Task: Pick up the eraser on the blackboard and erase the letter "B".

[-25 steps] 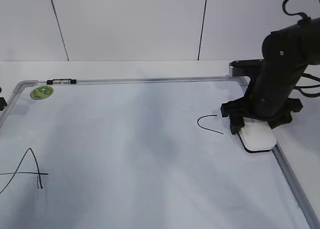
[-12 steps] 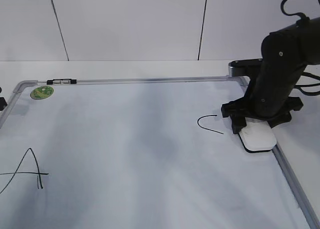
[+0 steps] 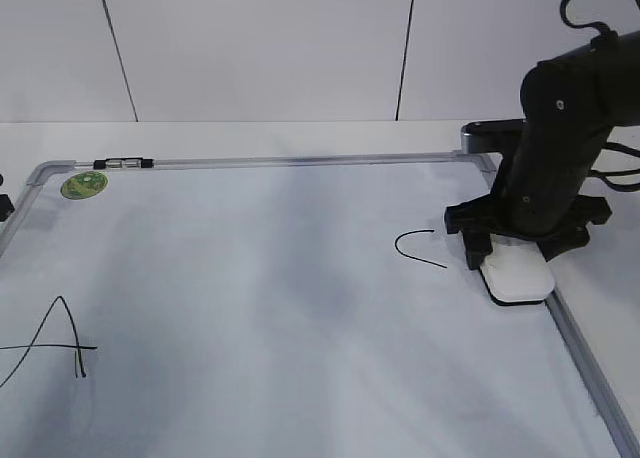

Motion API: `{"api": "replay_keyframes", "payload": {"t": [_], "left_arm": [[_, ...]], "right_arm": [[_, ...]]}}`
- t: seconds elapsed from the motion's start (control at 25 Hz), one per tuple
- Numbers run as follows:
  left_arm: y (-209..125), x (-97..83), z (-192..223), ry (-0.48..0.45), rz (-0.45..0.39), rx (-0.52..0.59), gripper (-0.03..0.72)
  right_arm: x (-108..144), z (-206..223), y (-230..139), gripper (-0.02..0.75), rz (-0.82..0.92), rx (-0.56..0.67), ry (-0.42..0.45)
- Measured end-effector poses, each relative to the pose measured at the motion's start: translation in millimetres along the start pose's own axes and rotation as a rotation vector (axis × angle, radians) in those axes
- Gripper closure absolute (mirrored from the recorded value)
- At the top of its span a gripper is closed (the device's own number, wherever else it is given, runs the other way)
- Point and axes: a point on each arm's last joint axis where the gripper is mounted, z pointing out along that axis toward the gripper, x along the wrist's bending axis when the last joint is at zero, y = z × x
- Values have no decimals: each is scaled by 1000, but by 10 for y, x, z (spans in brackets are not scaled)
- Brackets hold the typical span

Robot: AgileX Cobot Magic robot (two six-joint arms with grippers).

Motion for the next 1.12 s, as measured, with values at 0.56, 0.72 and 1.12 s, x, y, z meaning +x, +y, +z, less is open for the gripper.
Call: {"api": "replay_keyframes", "payload": {"t": [0.56,0.72,1.12], "left_arm": [[0,-2,0,-2,-1,0,676],[0,-2,0,-2,-1,0,676],[0,-2,0,-2,-1,0,676]], "right_arm": [[-5,-127,56,139,24,86,-24],[0,-130,23,140,36,123,-21],[14,-185,-7,141,33,191,-7]]}}
